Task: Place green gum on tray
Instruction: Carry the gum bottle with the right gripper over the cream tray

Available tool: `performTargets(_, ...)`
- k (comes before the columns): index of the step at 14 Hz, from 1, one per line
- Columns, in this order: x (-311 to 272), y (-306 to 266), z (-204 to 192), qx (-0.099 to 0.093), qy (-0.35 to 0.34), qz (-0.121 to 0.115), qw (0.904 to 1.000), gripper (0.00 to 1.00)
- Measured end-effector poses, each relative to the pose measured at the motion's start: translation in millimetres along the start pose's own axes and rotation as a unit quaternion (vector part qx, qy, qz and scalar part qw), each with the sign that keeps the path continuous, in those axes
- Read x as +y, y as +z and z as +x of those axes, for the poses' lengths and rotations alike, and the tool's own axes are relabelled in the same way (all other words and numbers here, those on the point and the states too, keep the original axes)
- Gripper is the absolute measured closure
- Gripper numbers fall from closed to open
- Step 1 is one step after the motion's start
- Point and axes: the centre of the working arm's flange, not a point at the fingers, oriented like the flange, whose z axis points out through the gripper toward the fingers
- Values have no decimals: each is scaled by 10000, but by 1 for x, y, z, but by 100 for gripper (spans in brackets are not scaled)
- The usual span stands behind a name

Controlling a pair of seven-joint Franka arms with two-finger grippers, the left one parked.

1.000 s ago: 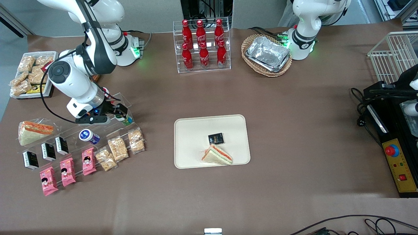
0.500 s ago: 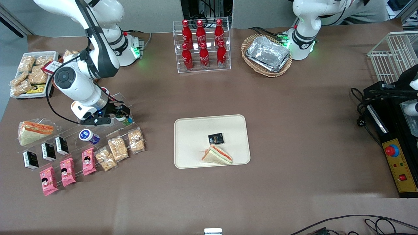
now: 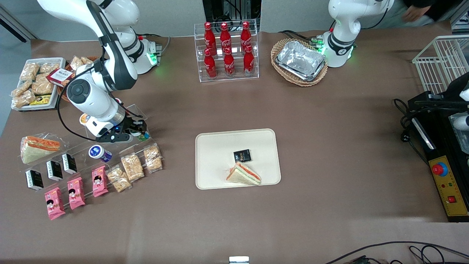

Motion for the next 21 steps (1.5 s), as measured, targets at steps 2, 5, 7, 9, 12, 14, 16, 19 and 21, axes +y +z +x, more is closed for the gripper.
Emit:
performTargets(2, 6, -16, 6, 187, -123, 9, 9997, 41)
performTargets(5, 14, -94, 10, 270, -274, -43, 9992, 41)
performTargets(7, 5, -180, 9, 89, -301, -49, 9995, 41)
performTargets(9, -14, -254, 4, 58, -38, 198, 9998, 41)
performTargets(12, -82, -279, -1, 4, 447, 396, 9982, 41)
performTargets(14, -150, -254, -6, -192, 754, 360, 9963, 41)
performTargets(16, -212, -221, -7, -155, 940, 379, 9947, 41)
performTargets(19, -271, -149, 7, 14, 1032, 274, 9943, 41)
performTargets(21, -290, -82, 22, -38, 1089, 179, 9939, 41)
